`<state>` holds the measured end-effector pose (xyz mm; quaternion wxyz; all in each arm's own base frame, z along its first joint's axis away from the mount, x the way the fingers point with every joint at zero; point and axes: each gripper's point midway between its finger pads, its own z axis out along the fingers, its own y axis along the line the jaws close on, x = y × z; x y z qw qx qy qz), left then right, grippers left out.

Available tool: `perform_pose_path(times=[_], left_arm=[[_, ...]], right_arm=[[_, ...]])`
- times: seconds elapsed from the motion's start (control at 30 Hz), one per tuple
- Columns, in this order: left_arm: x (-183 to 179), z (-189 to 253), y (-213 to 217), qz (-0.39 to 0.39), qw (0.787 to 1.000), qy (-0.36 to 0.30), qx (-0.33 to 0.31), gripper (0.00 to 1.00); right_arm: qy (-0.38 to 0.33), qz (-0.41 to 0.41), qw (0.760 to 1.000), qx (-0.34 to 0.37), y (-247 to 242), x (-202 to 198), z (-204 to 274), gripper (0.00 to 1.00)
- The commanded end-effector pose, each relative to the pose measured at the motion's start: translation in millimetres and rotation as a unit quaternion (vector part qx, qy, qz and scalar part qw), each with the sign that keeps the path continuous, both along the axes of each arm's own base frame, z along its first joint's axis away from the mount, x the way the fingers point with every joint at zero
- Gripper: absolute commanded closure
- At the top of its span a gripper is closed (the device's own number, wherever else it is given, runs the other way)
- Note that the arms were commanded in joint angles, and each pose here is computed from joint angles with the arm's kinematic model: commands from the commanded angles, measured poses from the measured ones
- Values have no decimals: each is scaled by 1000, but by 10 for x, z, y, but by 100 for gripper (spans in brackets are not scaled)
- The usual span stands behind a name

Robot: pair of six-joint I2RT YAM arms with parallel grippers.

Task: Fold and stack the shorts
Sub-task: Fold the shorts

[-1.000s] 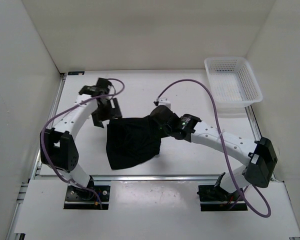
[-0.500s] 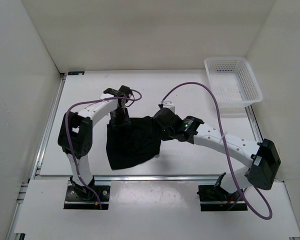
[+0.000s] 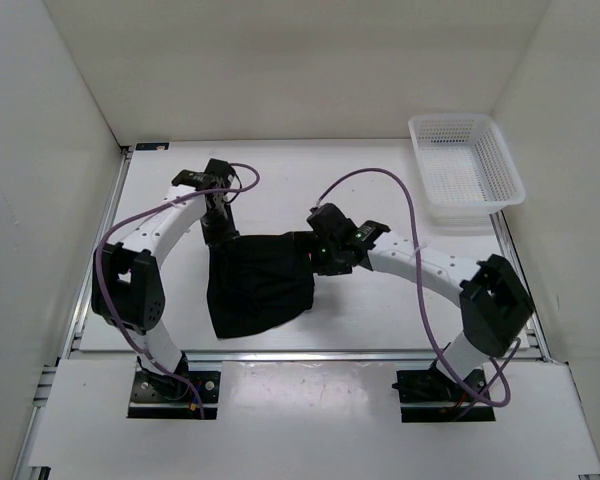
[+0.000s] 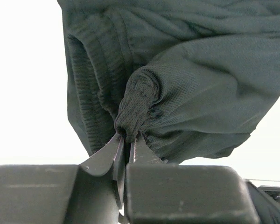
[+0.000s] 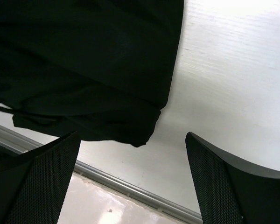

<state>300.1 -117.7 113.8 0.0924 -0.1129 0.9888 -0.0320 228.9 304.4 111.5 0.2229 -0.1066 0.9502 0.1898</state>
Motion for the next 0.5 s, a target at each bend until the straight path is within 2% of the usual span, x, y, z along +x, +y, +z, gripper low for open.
perform_pose_path(times=[0.0, 0.13, 0.27, 0.43, 0.47], left_arm=[[-129, 10, 19, -13, 1000, 8, -12, 90], [-103, 13, 27, -15, 1000, 4, -17, 90], [-97, 15, 39, -11, 1000, 6, -21, 90], [-91, 44, 54, -12, 1000, 6, -25, 90], [-92, 44, 54, -12, 1000, 6, -25, 90]], right_arm=[[33, 32, 995, 85, 285, 87, 40, 2], [85, 32, 986, 139, 343, 65, -218, 2], [109, 38, 985, 127, 370, -2, -449, 5], [117, 40, 985, 117, 354, -14, -653, 24], [115, 40, 985, 118, 370, 2, -674, 32]])
